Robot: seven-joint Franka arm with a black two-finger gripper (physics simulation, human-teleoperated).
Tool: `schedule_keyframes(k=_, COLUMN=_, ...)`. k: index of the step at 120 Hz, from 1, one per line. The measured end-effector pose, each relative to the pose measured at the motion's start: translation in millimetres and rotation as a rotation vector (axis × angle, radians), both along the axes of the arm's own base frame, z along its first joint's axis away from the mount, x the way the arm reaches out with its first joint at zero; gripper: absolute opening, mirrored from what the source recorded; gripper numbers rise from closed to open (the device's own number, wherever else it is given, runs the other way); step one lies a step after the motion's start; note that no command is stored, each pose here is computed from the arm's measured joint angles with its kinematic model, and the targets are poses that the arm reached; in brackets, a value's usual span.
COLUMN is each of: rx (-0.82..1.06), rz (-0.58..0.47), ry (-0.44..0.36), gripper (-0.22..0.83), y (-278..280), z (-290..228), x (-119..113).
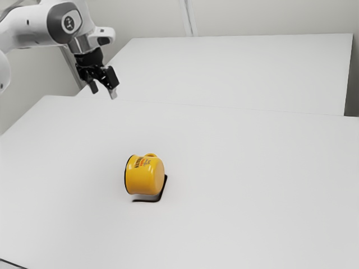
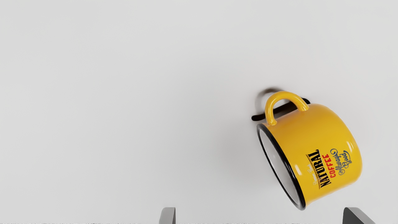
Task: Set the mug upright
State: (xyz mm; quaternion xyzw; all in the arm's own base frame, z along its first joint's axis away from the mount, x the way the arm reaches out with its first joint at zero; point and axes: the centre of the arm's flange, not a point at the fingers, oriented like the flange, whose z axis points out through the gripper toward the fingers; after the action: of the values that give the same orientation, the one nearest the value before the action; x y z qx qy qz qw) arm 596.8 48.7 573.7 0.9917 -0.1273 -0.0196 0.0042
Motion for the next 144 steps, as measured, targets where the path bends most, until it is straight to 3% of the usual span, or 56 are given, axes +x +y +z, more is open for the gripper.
schedule_keyframes(k=16, rx=-0.021, rz=0.013, ry=-0.003, gripper=0.6, y=4.3, z=-4.1, x=-7.7)
schedule_keyframes(k=44, rx=-0.289, rz=0.15, ry=0.053, gripper=0.6, y=33.2, z=-45.3, x=-72.1)
schedule_keyframes(k=66, rx=-0.543, rz=0.238, ry=0.158, gripper=0.6, y=26.5, z=-106.8, x=-94.3)
schedule_keyframes(k=96, rx=-0.696, rz=0.256, ry=0.212, gripper=0.6, y=24.3, z=-153.5, x=-95.3)
schedule_keyframes(k=144, rx=-0.763, rz=0.273, ry=0.178, gripper=0.6, y=49.7, z=-214.1, x=-81.2)
